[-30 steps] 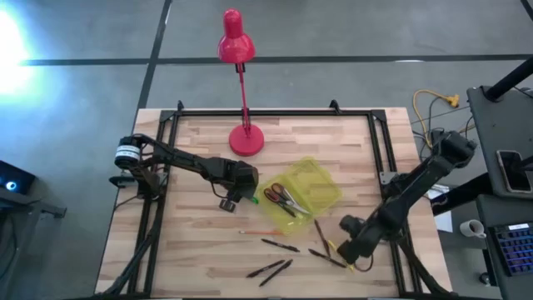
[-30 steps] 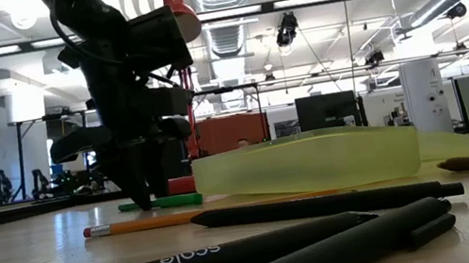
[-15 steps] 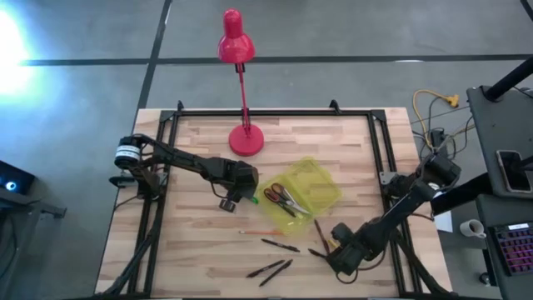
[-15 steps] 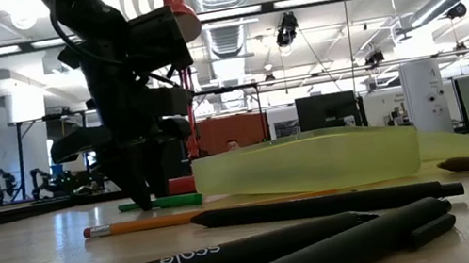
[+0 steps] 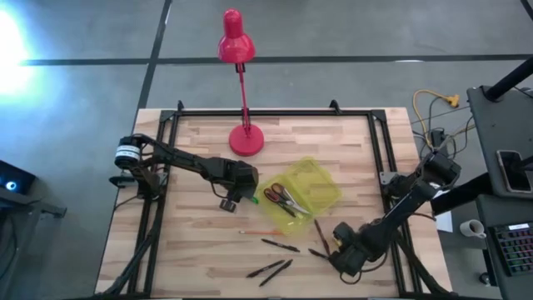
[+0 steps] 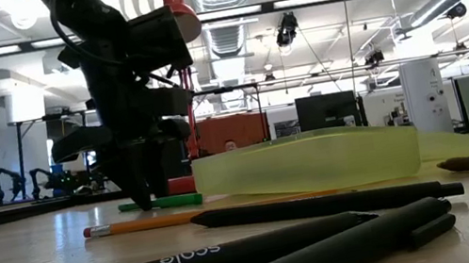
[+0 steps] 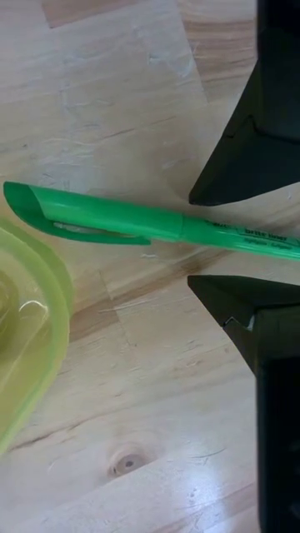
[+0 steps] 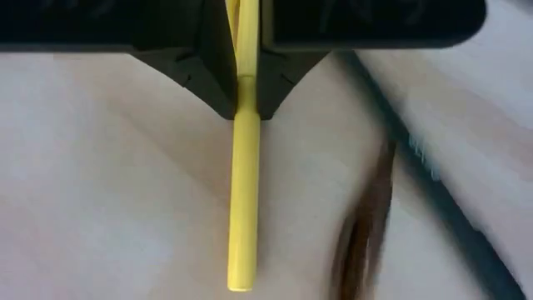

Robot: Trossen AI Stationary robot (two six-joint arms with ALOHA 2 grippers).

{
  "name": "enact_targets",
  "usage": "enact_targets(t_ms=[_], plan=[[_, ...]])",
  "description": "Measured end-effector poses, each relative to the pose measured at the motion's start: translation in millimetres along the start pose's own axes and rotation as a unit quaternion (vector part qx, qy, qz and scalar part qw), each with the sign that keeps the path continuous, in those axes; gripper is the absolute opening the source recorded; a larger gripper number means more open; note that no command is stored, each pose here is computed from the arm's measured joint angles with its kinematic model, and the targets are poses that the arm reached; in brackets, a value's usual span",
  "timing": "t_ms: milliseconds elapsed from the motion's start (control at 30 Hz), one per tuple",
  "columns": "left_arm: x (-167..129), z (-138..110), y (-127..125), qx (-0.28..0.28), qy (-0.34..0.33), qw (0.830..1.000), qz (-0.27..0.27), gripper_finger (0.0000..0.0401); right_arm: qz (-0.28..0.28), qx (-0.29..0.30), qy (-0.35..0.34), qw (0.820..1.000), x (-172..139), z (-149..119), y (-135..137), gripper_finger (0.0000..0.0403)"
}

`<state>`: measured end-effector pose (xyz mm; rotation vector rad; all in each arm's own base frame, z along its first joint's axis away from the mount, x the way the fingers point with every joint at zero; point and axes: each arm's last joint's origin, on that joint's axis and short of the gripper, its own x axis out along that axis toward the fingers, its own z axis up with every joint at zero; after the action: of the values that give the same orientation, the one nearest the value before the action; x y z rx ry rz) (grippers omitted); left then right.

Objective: Pick & place school supplies into a supply box
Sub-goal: Put the yellow pen into the yellow supply box

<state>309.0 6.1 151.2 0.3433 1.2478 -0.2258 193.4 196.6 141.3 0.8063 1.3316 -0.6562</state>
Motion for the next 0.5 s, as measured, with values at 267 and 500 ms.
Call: enact_targets(t_ms=[267,500], plan=[[1,-1,0,-0.008,0.001,1.000,0.000,0.0131,0.105,0.076,-0.180,0.975,-75,39,-21,0.0013],[1,-1,0,-0.009,0.001,1.000,0.000,0.0131,0.111,0.026,-0.230,0.966,-82,109,-16,0.0013]])
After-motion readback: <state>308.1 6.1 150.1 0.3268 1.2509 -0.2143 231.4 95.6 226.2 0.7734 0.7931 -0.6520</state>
